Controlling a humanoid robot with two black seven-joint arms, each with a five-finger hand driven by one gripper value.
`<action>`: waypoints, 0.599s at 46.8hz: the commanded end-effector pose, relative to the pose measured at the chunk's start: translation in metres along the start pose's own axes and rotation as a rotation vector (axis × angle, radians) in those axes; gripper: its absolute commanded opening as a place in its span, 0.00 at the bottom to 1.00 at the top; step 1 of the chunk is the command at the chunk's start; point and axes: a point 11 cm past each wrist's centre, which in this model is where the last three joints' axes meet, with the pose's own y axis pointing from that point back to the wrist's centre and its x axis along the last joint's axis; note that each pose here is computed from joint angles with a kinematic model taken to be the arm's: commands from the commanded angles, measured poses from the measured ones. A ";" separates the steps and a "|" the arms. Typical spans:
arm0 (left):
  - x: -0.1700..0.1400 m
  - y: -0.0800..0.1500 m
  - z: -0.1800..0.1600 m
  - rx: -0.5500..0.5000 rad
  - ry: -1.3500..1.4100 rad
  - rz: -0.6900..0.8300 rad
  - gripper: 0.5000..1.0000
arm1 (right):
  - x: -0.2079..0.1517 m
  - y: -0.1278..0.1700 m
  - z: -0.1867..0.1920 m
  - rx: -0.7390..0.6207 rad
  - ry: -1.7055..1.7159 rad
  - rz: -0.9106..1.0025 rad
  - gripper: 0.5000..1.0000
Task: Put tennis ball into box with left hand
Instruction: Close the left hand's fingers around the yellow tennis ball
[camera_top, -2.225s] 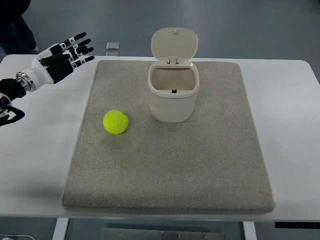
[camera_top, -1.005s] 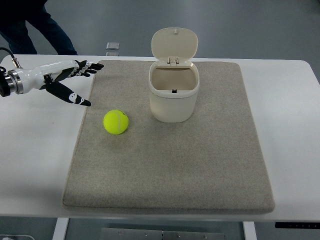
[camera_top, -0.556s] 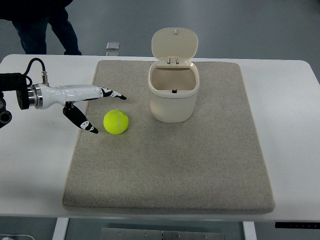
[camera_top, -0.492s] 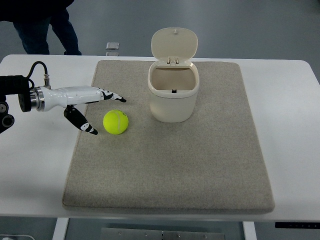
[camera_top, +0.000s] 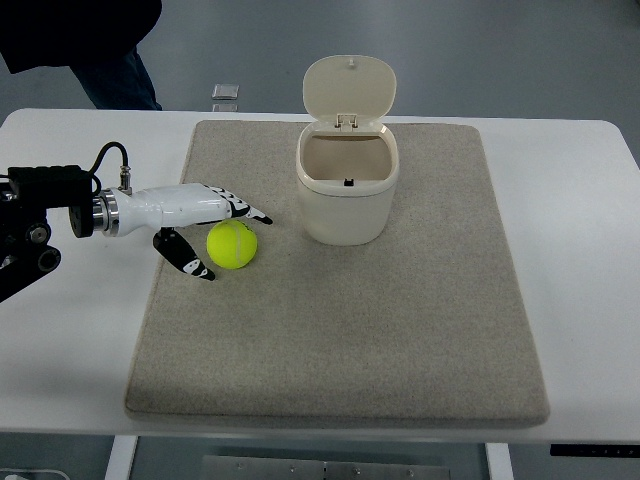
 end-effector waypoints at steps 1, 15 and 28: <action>0.000 0.000 -0.001 0.006 -0.017 -0.006 0.63 | 0.000 0.000 0.000 0.000 0.000 0.000 0.88; 0.000 0.001 -0.004 0.021 -0.046 -0.016 0.29 | 0.000 0.000 0.000 0.000 0.000 0.000 0.88; 0.016 0.013 -0.009 0.039 -0.067 0.013 0.00 | 0.000 0.000 0.000 0.000 0.000 0.000 0.88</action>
